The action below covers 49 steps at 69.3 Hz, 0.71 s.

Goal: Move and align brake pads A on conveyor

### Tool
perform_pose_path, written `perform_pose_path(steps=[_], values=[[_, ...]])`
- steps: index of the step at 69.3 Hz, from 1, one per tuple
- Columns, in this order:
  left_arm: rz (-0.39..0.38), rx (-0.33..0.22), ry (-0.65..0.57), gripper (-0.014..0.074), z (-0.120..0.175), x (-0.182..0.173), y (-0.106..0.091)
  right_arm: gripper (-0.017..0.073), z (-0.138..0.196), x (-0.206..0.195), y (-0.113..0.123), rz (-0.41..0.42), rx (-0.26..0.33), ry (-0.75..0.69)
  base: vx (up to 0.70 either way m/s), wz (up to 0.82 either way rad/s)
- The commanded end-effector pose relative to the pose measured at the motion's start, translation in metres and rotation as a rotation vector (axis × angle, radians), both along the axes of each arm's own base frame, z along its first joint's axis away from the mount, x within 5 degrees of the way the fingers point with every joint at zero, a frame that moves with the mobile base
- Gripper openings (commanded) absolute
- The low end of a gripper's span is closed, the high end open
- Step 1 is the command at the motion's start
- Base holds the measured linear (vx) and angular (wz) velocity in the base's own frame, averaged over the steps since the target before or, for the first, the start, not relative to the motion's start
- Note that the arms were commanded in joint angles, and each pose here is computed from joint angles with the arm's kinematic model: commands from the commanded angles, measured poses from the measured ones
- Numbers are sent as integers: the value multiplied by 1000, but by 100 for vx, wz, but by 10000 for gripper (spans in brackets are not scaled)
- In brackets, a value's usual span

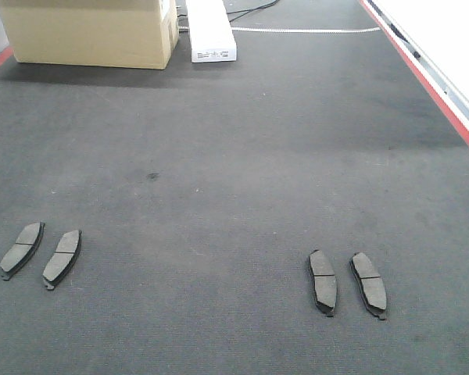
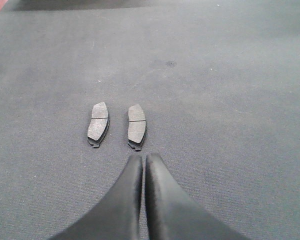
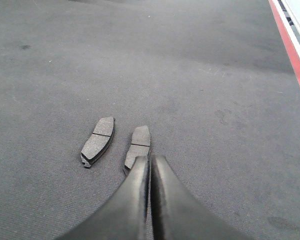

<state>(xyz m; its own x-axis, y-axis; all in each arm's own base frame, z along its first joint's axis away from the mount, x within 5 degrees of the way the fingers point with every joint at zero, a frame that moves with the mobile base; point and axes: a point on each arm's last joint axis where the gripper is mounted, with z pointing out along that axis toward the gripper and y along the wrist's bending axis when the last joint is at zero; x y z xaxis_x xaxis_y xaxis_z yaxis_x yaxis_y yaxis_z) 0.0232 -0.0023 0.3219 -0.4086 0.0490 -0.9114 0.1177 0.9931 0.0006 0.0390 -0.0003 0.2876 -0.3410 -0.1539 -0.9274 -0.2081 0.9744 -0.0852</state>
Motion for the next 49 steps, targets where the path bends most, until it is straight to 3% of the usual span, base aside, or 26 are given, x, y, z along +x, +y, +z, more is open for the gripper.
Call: perform_pose_path(steps=[1,46,49], values=[[-6,-25,-85,-8,13,2,-1,-7,14,2,1,10,-3,-88,0,0],[-5,-25,-84,-6,13,2,-1,-7,14,2,1,10,-3,-88,0,0],[7,-3,-87,-6,13,2,1,-7,14,2,1,10,-3,-88,0,0]])
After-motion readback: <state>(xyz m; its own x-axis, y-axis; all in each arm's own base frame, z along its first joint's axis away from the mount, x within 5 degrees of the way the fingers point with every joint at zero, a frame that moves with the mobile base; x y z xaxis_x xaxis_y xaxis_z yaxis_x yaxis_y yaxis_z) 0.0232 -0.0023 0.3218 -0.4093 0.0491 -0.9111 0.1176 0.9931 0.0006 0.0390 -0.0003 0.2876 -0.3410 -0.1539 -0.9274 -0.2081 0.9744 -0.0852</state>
